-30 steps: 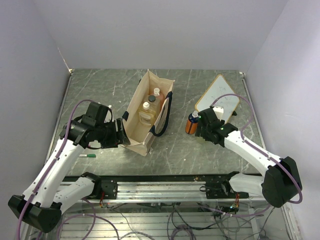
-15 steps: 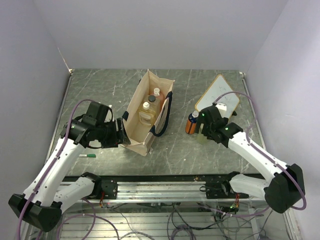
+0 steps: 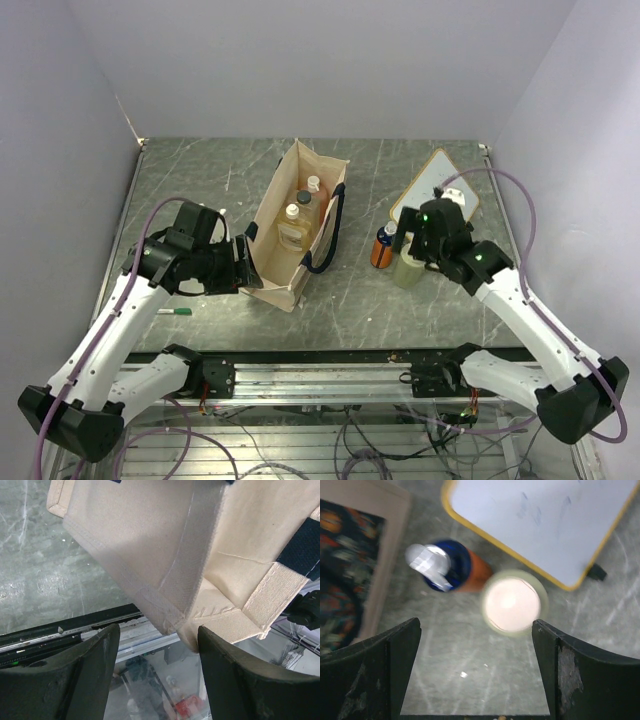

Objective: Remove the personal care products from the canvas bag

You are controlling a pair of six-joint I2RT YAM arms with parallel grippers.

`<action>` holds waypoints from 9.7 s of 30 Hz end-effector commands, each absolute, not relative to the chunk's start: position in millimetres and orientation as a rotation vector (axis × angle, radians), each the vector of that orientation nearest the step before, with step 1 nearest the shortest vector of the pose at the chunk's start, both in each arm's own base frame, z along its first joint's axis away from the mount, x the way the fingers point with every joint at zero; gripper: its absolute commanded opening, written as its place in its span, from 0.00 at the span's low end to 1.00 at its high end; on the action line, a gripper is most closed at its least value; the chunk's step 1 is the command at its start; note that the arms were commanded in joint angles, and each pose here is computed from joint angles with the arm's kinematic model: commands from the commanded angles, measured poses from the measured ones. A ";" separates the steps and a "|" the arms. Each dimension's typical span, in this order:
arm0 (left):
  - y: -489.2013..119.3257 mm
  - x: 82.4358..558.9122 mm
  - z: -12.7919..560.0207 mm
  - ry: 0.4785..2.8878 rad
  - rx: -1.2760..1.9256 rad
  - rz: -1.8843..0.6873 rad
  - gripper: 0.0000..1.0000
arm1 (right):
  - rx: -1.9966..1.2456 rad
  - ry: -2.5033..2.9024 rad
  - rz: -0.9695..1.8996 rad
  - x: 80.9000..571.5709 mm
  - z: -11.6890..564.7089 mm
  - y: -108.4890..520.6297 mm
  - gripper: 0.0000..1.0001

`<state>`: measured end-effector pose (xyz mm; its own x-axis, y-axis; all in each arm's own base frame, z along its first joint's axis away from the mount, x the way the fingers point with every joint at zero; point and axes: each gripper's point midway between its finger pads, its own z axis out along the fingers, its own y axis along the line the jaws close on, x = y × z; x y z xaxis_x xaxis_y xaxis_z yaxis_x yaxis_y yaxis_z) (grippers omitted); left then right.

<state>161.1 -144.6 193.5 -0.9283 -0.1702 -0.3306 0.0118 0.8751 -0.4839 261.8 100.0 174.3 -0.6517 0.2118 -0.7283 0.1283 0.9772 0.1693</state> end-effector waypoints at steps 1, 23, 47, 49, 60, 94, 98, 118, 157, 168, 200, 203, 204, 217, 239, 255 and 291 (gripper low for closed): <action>-149.5 154.1 191.3 2.704 -0.076 -0.746 0.74 | 0.115 2.133 0.312 293.3 247.4 133.5 0.91; -147.3 156.9 189.7 2.698 -0.084 -0.722 0.74 | -0.811 2.249 0.214 319.7 215.0 366.3 0.76; -141.2 162.4 194.7 2.714 -0.100 -0.651 0.74 | -0.915 2.289 0.087 356.0 132.0 383.3 0.76; -140.2 162.5 195.5 2.716 -0.096 -0.642 0.74 | -0.922 2.294 0.112 354.7 127.0 387.5 0.76; -140.4 163.9 196.9 2.717 -0.084 -0.638 0.74 | -0.934 2.261 0.299 352.6 110.8 413.6 0.72; -138.8 164.1 203.4 2.686 -0.059 -0.636 0.74 | -0.341 2.182 1.014 352.9 253.5 387.3 0.00; -140.2 164.1 204.3 2.684 -0.051 -0.648 0.74 | -0.201 2.138 1.253 344.6 275.8 376.9 0.00; -144.9 162.9 202.6 2.686 -0.038 -0.686 0.74 | -0.050 1.915 1.438 330.0 393.7 287.2 0.00; -142.9 160.7 202.4 2.690 -0.053 -0.677 0.74 | -0.473 2.166 0.320 285.6 154.5 228.8 0.00; -145.0 162.8 211.4 2.688 -0.062 -0.686 0.74 | -0.487 2.172 0.246 285.6 139.5 220.4 0.00; -142.3 164.0 204.2 2.664 -0.002 -0.669 0.78 | -0.460 2.104 0.310 286.3 247.9 248.8 0.74; -145.2 168.1 206.9 2.633 -0.049 -0.692 0.78 | -0.500 2.081 0.329 291.1 266.0 260.7 0.75; -145.6 170.4 208.8 2.624 -0.057 -0.692 0.78 | -0.518 2.072 0.330 294.2 270.8 264.6 0.76; -140.2 178.8 219.7 2.593 -0.141 -0.647 0.78 | -0.682 2.054 0.378 342.1 279.5 337.7 0.77; -139.0 172.5 240.8 2.594 -0.151 -0.658 0.77 | -0.806 2.224 0.120 380.0 182.2 348.9 0.74; -132.0 171.7 250.7 2.568 -0.137 -0.620 0.77 | -0.863 2.312 0.029 383.4 132.5 344.3 0.79; -137.9 182.9 254.2 2.574 -0.292 -0.639 0.74 | -1.008 2.138 0.506 357.9 134.4 394.2 0.59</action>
<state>179.8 -131.4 257.4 -0.8716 -0.2693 -0.4097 -0.0652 0.8919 -0.4476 371.9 373.6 112.9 -0.4743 -0.5589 -0.6802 -0.7402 0.6715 -0.0356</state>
